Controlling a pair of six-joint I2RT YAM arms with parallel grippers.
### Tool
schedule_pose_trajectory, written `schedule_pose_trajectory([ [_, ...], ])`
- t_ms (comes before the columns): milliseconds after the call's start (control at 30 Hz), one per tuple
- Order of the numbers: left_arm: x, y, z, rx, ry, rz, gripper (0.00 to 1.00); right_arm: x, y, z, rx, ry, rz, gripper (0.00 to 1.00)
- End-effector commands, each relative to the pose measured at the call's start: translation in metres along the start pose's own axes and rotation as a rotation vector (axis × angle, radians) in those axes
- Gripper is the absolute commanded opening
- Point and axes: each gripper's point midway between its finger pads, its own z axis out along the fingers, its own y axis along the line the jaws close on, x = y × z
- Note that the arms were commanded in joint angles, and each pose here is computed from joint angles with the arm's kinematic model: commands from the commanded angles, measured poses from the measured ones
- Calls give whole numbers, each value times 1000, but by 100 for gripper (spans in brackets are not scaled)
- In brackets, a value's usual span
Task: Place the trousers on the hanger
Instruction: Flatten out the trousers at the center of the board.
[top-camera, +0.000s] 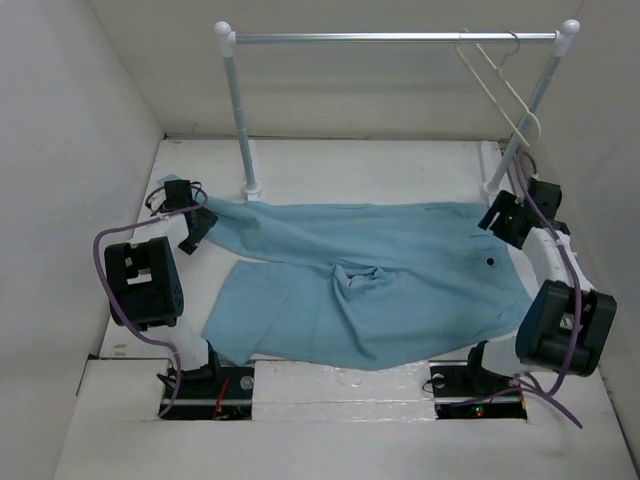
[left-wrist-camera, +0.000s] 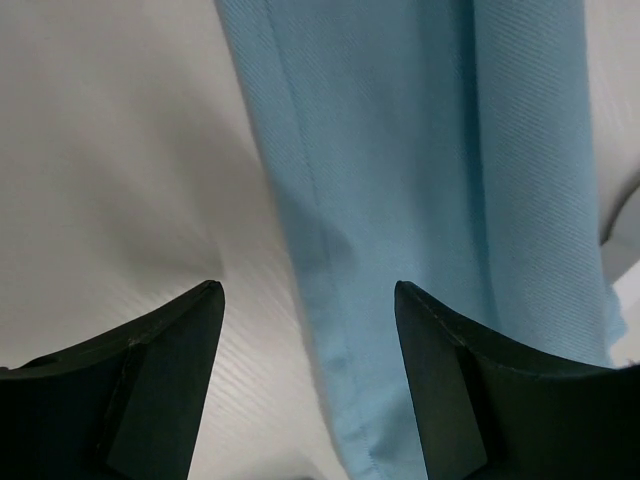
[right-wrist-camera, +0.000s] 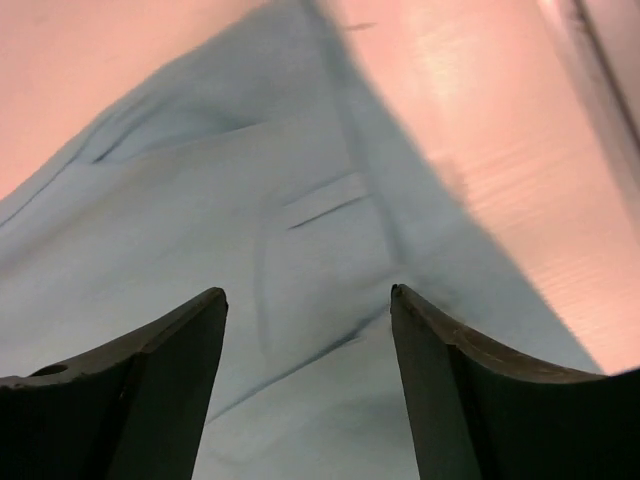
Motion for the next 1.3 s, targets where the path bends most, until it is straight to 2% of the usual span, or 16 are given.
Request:
schedule_pose_trajectory([
  [0, -16, -34, -6, 119, -43, -136, 65, -22, -66, 14, 140, -25, 125, 73],
  [133, -14, -28, 8, 99, -24, -172, 65, 1, -78, 59, 49, 166, 91, 75],
  [200, -16, -26, 11, 93, -21, -179, 65, -13, -73, 65, 11, 160, 6, 75],
  [267, -17, -19, 16, 72, -25, -184, 64, -21, -77, 62, 39, 141, -8, 73],
  [367, -22, -14, 21, 50, -37, -187, 63, -23, -80, 61, 42, 108, 8, 65],
  [400, -25, -13, 23, 46, -39, -196, 63, -20, -80, 65, 39, 117, 20, 61],
  [433, -25, -8, 31, 24, -30, -199, 61, -14, -76, 69, 6, 137, 31, 52],
  [467, -25, -8, 31, 24, -30, -199, 61, -14, -76, 69, 6, 137, 31, 52],
  [533, -27, 0, 37, -7, -16, -213, 60, -5, -77, 69, 13, 156, 54, 40],
  [600, -31, 4, 40, -22, -19, -221, 58, -6, -75, 63, 20, 139, 74, 34],
  [667, -31, 5, 43, -35, -19, -212, 58, -4, -82, 58, 50, 132, 89, 33],
  [700, -35, 5, 43, -41, -29, -209, 58, -5, -81, 55, 52, 131, 89, 19],
  [800, -40, 3, 47, -53, -32, -195, 54, -21, -88, 43, 72, 99, 95, 0],
  [933, -44, 3, 47, -65, -38, -185, 49, -35, -88, 34, 75, 67, 94, 0],
  [1100, -50, 9, 43, -68, -44, -186, 43, -83, -89, -9, 136, -109, 99, 0],
  [1267, -50, 19, 41, -74, -36, -188, 43, -96, -112, -27, 229, -161, 161, 0],
])
